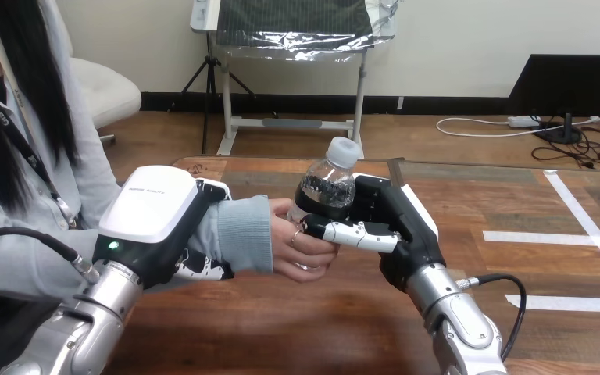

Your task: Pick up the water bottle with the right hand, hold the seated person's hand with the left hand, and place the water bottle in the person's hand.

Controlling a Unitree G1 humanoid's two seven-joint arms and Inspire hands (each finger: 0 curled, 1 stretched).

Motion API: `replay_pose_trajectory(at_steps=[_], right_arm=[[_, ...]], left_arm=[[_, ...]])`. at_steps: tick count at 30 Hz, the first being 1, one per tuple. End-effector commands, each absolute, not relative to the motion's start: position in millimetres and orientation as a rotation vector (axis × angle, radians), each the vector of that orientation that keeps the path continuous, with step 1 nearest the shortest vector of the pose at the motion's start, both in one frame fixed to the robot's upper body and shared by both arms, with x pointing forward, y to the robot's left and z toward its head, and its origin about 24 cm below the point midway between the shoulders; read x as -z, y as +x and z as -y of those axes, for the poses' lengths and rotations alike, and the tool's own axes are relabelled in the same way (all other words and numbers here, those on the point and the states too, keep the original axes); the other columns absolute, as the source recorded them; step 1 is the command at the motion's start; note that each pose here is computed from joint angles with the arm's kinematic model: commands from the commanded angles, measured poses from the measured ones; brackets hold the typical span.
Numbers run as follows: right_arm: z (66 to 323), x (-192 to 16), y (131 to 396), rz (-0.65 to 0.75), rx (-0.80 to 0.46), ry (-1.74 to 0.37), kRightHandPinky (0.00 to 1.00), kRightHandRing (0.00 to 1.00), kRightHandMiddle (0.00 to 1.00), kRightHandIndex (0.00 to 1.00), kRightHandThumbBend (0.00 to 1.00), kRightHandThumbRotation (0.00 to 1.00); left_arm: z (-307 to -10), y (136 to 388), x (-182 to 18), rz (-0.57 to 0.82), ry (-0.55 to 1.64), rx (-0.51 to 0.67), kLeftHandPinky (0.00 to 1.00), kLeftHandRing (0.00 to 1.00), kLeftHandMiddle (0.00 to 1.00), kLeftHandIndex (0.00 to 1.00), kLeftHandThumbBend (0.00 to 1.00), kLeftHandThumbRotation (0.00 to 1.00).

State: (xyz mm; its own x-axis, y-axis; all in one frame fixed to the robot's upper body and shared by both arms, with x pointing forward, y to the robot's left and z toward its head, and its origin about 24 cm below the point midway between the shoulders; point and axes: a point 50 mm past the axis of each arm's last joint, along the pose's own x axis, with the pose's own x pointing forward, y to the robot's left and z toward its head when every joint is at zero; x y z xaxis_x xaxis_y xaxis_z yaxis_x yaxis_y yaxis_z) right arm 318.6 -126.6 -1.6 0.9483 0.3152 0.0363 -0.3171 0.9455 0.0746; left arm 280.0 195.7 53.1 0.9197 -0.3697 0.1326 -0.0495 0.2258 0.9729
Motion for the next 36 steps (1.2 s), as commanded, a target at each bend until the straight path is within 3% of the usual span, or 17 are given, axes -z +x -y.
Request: replay_pose_trajectory(at_steps=[1, 7, 13, 24, 36], right_arm=[[122, -33, 341, 0.155, -0.298, 0.092, 0.3, 0.33, 0.39, 0.39, 0.88, 0.0], [121, -33, 340, 0.153, -0.29, 0.058, 0.39, 0.43, 0.48, 0.46, 0.92, 0.02], [120, -33, 341, 0.141, -0.298, 0.001, 0.5, 0.57, 0.62, 0.6, 0.98, 0.18], [122, -32, 342, 0.121, -0.34, -0.074, 0.86, 0.9, 0.89, 0.91, 1.0, 0.51], [126, -32, 344, 0.1, -0.354, -0.05, 0.99, 0.99, 0.99, 1.0, 1.0, 0.66]], left_arm=[[-189, 294, -74, 0.458, 1.312, 0.171, 0.3, 0.35, 0.4, 0.45, 0.88, 0.0], [-191, 293, -73, 0.446, 1.319, 0.176, 0.31, 0.36, 0.42, 0.47, 0.89, 0.0], [-192, 292, -73, 0.446, 1.313, 0.171, 0.36, 0.41, 0.47, 0.52, 0.92, 0.0], [-194, 288, -74, 0.446, 1.313, 0.173, 0.53, 0.59, 0.66, 0.7, 0.99, 0.14], [-193, 280, -74, 0.431, 1.38, 0.159, 0.77, 0.79, 0.83, 0.86, 1.0, 0.32]])
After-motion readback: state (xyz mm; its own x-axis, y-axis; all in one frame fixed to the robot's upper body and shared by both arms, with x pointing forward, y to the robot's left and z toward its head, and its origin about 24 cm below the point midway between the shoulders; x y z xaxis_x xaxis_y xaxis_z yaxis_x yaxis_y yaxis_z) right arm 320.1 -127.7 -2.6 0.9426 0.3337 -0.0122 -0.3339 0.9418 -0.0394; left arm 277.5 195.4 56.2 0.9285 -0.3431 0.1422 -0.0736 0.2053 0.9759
